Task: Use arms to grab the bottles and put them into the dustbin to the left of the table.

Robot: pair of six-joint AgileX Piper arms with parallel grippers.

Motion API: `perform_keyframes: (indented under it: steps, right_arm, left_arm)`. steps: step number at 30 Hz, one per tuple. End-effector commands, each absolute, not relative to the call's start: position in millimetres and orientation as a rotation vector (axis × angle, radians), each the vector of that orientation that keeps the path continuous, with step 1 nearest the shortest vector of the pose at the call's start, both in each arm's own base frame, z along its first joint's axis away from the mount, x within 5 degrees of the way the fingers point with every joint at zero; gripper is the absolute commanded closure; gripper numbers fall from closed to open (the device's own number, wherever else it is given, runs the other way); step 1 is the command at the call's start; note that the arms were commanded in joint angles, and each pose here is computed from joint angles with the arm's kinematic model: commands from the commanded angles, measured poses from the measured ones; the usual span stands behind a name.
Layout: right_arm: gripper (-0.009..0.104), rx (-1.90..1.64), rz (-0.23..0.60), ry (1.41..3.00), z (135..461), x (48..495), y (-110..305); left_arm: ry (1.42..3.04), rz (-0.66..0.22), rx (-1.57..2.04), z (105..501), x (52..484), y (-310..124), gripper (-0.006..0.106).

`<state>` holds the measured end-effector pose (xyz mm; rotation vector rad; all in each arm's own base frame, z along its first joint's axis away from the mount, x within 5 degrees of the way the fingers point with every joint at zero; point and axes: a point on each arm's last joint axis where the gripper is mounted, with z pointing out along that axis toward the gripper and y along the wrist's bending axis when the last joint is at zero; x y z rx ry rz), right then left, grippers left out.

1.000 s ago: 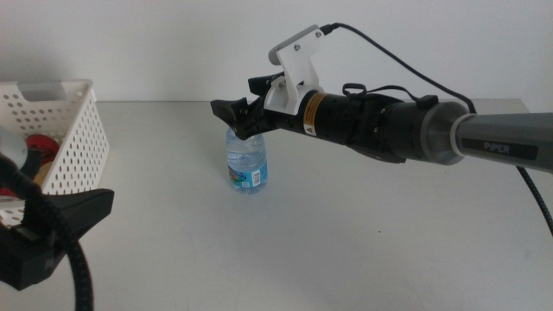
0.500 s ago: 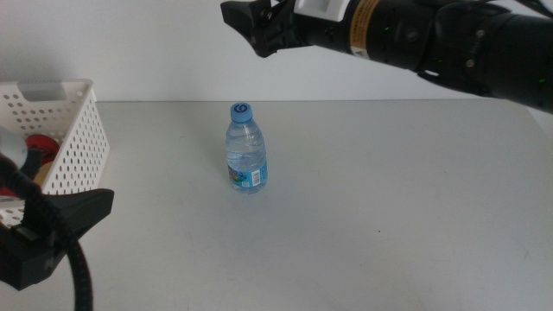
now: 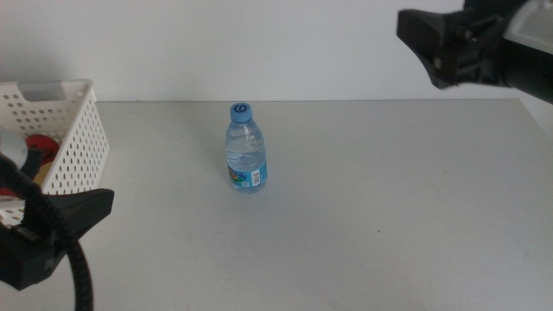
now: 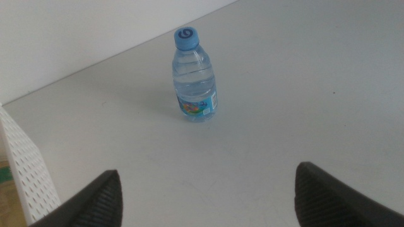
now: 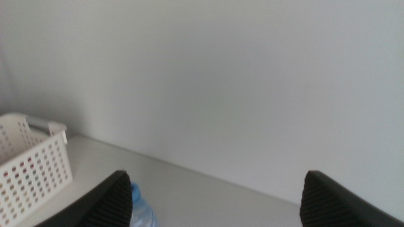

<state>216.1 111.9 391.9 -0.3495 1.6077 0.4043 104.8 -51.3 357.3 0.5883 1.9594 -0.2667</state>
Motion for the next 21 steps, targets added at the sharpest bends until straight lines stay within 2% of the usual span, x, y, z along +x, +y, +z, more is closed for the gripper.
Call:
perform_keyframes:
  steps: [1, 5, 10, 14, 21]
  right_arm:
    - [0.026, -0.376, 0.373, 1.589, 406, 186, 98]
    - [0.027, -0.479, 0.361, 1.678, 402, 149, 85]
    - [0.030, -0.550, 0.436, 1.731, 392, 105, 71]
    - [0.033, -0.540, 0.453, 1.698, 391, 88, 61]
    - [0.034, -0.525, 0.458, 1.657, 395, 83, 58]
  left_arm:
    - [1.880, -0.288, 0.544, 370, 107, -52, 0.007]
    - [1.880, -0.288, 0.544, 370, 107, -52, 0.007]
    - [1.881, -0.289, 0.544, 370, 107, -52, 0.007]
    - [1.881, -0.289, 0.544, 370, 107, -52, 0.007]
    - [1.881, -0.289, 0.544, 370, 107, -52, 0.007]
